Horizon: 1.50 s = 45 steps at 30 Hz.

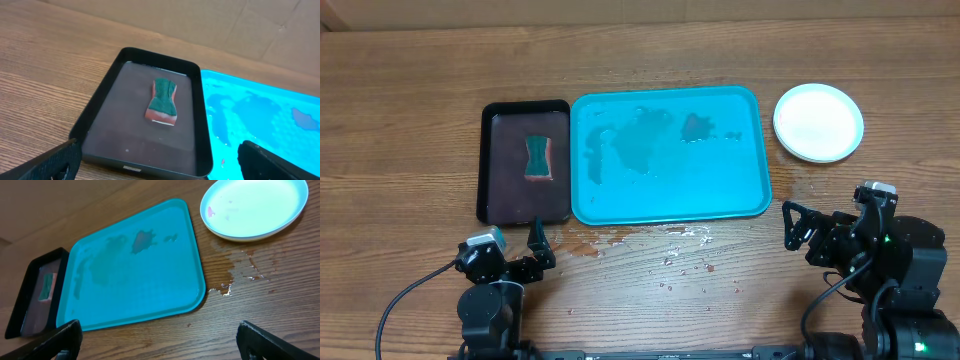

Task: Clean dirty plates on tray and stack at the side

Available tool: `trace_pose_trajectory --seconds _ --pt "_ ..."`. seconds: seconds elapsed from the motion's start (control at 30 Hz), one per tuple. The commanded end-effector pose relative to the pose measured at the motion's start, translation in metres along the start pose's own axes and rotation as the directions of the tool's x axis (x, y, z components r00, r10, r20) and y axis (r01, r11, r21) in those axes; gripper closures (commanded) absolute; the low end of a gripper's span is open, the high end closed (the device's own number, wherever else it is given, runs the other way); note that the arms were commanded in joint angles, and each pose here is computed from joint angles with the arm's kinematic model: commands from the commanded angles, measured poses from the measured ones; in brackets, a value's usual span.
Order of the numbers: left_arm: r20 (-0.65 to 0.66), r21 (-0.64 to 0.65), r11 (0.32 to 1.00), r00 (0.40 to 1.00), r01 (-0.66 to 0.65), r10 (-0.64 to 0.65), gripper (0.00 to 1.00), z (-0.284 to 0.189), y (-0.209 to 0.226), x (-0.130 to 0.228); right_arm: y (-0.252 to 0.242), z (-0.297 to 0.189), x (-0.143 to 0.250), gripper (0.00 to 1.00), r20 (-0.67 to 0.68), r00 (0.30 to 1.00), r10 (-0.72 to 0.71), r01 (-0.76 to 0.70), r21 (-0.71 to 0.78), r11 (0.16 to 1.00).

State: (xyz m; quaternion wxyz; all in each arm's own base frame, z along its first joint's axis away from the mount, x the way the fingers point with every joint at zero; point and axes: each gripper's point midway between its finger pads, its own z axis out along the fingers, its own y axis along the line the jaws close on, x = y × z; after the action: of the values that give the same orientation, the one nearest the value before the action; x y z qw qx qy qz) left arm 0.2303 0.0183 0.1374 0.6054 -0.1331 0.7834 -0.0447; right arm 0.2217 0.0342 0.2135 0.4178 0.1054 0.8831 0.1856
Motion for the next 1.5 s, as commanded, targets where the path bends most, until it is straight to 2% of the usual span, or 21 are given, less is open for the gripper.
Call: trace_pose_trajectory --seconds 0.0,0.13,0.27,0.37,0.67,0.87,1.47 --pt "0.007 0.010 1.000 1.000 0.014 -0.015 0.00 0.000 -0.001 0.000 -0.001 0.000 0.005 0.00 -0.019 1.000 0.006 -0.006 0.002 1.000" --pt "0.007 0.010 1.000 1.000 0.015 -0.015 0.00 0.000 -0.001 0.000 -0.006 -0.004 0.001 0.00 0.018 0.999 -0.043 0.042 0.040 0.998" --pt "0.007 0.010 1.000 1.000 0.014 -0.015 0.00 0.000 -0.001 0.000 0.013 -0.007 -0.007 0.00 0.137 0.956 -0.258 0.265 -0.036 0.964" --pt "0.007 0.010 1.000 1.000 0.015 -0.015 0.00 0.000 -0.001 0.000 0.015 0.000 -0.004 0.00 0.240 0.910 -0.338 0.358 -0.044 0.933" --pt "0.007 0.010 1.000 1.000 0.014 -0.015 0.00 0.000 -0.001 0.000 -0.008 0.037 0.027 0.00 0.406 0.841 -0.358 0.405 -0.033 0.914" --pt "0.007 0.010 1.000 1.000 0.014 -0.015 0.00 0.000 -0.001 0.000 -0.011 0.040 0.032 0.00 0.476 0.794 -0.378 0.438 -0.016 0.899" --pt "0.007 0.010 1.000 1.000 0.014 -0.015 0.00 0.000 -0.001 0.000 -0.015 0.040 0.030 0.00 0.476 0.792 -0.382 0.431 0.006 0.902"
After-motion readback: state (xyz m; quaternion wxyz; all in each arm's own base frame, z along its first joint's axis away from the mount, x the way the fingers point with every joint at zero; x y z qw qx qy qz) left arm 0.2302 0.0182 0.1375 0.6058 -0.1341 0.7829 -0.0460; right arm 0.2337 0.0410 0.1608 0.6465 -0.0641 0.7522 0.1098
